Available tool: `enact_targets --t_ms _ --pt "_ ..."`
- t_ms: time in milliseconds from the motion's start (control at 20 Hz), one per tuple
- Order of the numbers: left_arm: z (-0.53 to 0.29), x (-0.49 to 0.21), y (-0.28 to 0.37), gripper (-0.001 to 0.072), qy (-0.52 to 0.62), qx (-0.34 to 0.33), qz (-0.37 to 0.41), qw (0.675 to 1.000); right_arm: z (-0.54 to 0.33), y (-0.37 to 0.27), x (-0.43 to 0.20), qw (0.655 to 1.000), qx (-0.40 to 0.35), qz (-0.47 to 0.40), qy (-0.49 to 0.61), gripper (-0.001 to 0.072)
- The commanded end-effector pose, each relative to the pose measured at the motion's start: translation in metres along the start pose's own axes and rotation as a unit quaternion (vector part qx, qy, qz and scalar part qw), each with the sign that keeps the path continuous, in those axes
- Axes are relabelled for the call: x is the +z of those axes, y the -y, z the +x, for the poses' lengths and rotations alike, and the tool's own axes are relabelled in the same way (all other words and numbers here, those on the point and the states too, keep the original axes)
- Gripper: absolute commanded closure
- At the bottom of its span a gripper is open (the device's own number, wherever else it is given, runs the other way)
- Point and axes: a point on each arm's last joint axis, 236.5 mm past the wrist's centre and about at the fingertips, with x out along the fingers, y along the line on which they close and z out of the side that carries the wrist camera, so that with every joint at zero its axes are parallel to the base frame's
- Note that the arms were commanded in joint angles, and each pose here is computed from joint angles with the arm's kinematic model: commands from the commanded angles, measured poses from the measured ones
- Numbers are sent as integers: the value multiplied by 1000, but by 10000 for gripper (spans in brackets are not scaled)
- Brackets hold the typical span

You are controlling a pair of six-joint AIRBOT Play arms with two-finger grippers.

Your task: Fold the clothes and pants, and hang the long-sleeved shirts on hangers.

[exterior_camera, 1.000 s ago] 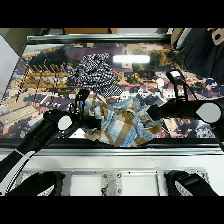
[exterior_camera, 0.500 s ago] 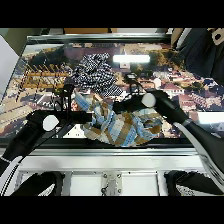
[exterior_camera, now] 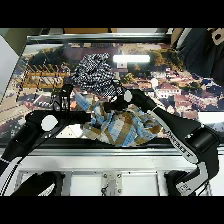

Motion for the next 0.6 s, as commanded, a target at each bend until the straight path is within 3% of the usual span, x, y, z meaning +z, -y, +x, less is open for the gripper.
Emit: enact_targets --t_ms 0,50,100,200,250,400,550 --pt "0 0 -1 694 0 1 0 1000 8 -2 7 1000 3 0 16 138" --pt "0 -1 -1 694 -2 2 0 1000 3 -4 20 999 5 -7 42 550" --pt "-2 1 -1 694 2 3 3 1000 -11 -5 31 997 -3 -42 57 698" --pt "-57 66 2 694 101 38 66 992 -116 19 79 974 -118 -161 107 698" --pt "-98 103 22 695 162 24 77 983 -178 22 100 958 -161 -191 140 699" --pt "-221 170 92 695 308 -44 113 944 -349 -15 124 924 -177 -208 267 699" --pt "-306 195 142 695 395 -77 160 901 -464 -48 102 891 -166 -195 376 700"
